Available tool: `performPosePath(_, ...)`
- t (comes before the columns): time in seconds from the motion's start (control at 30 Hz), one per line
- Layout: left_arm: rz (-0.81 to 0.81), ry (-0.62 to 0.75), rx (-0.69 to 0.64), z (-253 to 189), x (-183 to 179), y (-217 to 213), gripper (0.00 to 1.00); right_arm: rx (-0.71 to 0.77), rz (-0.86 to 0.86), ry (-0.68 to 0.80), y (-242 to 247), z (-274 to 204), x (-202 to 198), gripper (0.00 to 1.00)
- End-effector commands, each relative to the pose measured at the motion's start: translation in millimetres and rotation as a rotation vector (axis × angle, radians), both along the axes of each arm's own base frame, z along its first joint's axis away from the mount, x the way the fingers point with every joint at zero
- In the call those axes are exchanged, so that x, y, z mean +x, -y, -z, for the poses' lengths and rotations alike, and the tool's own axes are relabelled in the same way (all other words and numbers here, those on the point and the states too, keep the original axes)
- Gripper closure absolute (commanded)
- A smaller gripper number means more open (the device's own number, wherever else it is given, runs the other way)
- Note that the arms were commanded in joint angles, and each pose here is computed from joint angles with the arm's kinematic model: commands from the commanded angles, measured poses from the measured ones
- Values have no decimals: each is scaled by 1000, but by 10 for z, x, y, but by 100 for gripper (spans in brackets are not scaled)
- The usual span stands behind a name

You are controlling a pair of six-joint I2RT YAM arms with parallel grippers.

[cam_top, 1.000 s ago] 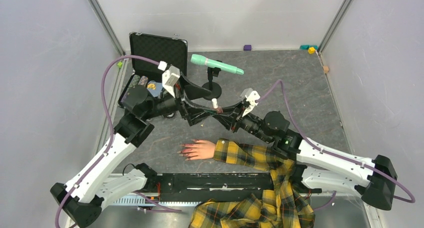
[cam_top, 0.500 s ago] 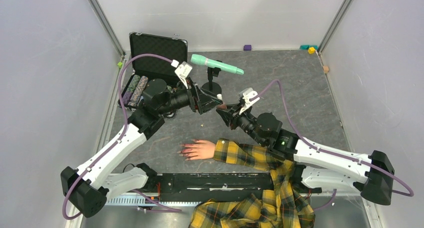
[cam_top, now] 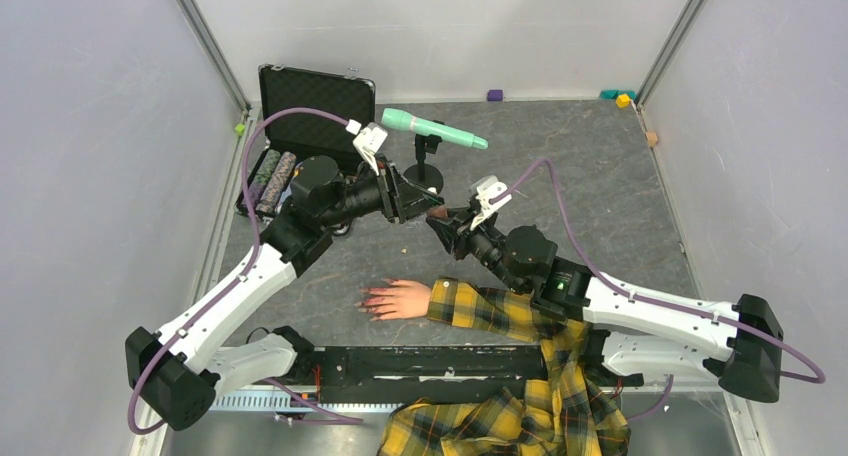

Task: Paint the nails
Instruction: Screw the nail polish bottle.

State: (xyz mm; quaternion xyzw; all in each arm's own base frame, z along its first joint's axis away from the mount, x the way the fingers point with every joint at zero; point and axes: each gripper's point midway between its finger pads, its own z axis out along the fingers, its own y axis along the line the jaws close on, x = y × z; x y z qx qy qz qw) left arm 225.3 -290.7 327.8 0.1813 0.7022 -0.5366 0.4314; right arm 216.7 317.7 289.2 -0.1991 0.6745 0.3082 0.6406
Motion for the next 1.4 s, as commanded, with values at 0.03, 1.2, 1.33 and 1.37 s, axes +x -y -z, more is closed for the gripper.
performPosePath(0.03, -5, -1, -34, -81, 24, 16, 56, 50, 9, 41, -30, -287, 13, 100)
performPosePath(1.2, 699, 386, -226, -884, -1374, -111, 98, 409, -710, 225, -76, -1051, -1117, 100)
performPosePath(1.33, 771, 413, -228, -883, -1557, -123, 98, 445, -805, 237, -99, -1129, -1271, 100)
performPosePath(1.37, 787, 417, -228, -881, -1597, -126, 98, 446, -818, 237, -109, -1135, -1287, 100)
